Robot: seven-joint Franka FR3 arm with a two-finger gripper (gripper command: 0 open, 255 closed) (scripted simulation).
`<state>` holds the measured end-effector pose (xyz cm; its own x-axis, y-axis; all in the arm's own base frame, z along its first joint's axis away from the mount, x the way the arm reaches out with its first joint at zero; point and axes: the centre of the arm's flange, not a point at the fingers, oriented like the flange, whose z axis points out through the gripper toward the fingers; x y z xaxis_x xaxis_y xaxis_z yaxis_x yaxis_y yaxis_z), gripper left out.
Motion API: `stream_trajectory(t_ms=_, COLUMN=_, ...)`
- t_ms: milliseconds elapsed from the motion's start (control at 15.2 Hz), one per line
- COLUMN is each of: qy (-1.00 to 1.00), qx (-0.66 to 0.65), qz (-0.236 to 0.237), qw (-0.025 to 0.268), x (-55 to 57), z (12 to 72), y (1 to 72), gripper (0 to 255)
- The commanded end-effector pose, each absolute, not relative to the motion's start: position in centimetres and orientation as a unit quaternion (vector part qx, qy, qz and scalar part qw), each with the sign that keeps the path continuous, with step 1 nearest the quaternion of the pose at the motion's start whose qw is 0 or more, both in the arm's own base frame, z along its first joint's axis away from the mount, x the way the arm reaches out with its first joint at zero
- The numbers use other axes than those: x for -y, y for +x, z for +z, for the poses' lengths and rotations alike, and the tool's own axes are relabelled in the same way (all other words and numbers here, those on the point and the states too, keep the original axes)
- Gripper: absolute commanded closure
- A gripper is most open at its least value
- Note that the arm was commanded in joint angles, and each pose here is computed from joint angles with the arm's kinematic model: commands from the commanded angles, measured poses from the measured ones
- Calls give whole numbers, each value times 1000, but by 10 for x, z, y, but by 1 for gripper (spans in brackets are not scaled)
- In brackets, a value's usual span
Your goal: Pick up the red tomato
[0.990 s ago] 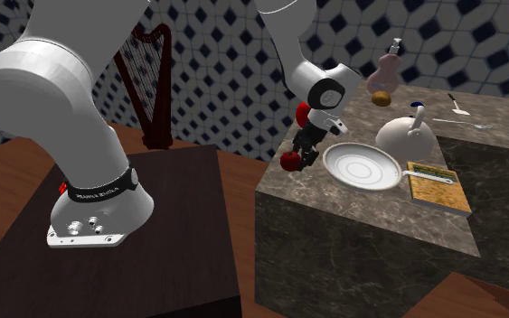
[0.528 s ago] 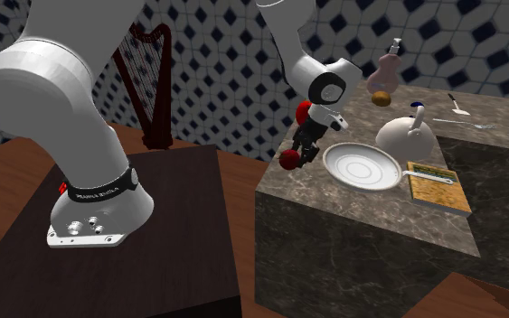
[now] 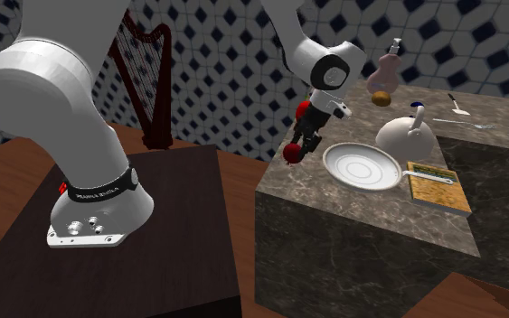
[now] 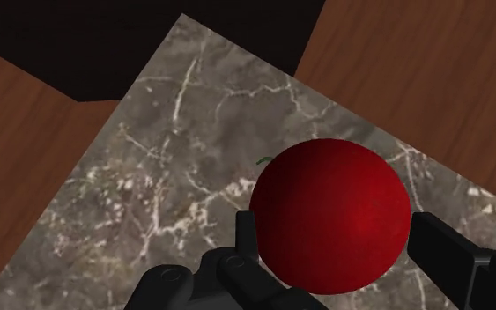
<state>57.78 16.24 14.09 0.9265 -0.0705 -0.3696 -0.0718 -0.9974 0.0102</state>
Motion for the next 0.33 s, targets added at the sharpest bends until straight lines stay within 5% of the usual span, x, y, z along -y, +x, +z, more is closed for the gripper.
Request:
stream_trajectory(t_ms=0, qy=-981, qx=-36, qz=188, qw=2, x=-163, z=151, y=578, gripper=255)
stream_trajectory(t_ms=264, qy=-981, qx=-36, qz=188, qw=2, x=-163, z=163, y=578, gripper=255)
